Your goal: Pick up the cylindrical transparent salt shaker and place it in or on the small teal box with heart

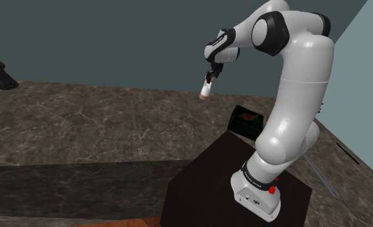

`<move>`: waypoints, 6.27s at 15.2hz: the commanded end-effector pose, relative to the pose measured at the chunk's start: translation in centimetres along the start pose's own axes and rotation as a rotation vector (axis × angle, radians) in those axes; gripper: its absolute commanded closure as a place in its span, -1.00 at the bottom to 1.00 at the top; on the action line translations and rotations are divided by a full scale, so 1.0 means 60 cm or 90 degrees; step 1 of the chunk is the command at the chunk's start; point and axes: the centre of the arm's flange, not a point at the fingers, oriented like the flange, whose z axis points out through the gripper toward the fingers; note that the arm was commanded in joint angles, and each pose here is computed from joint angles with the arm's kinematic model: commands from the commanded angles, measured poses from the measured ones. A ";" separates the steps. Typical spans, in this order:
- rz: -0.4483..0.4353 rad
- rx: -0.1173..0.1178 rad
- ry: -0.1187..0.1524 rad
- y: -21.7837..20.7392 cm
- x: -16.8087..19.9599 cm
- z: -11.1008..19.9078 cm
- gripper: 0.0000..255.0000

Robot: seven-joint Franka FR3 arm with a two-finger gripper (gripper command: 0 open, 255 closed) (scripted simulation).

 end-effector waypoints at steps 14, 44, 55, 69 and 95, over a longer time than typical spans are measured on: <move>0.000 0.000 0.000 0.001 0.000 0.002 1.00; 0.000 0.000 0.000 0.050 0.022 -0.248 1.00; 0.000 0.000 0.000 0.042 -0.122 -0.322 1.00; 0.000 0.000 0.000 0.014 -0.416 -0.412 1.00; 0.000 0.000 0.000 -0.033 -0.577 -0.293 1.00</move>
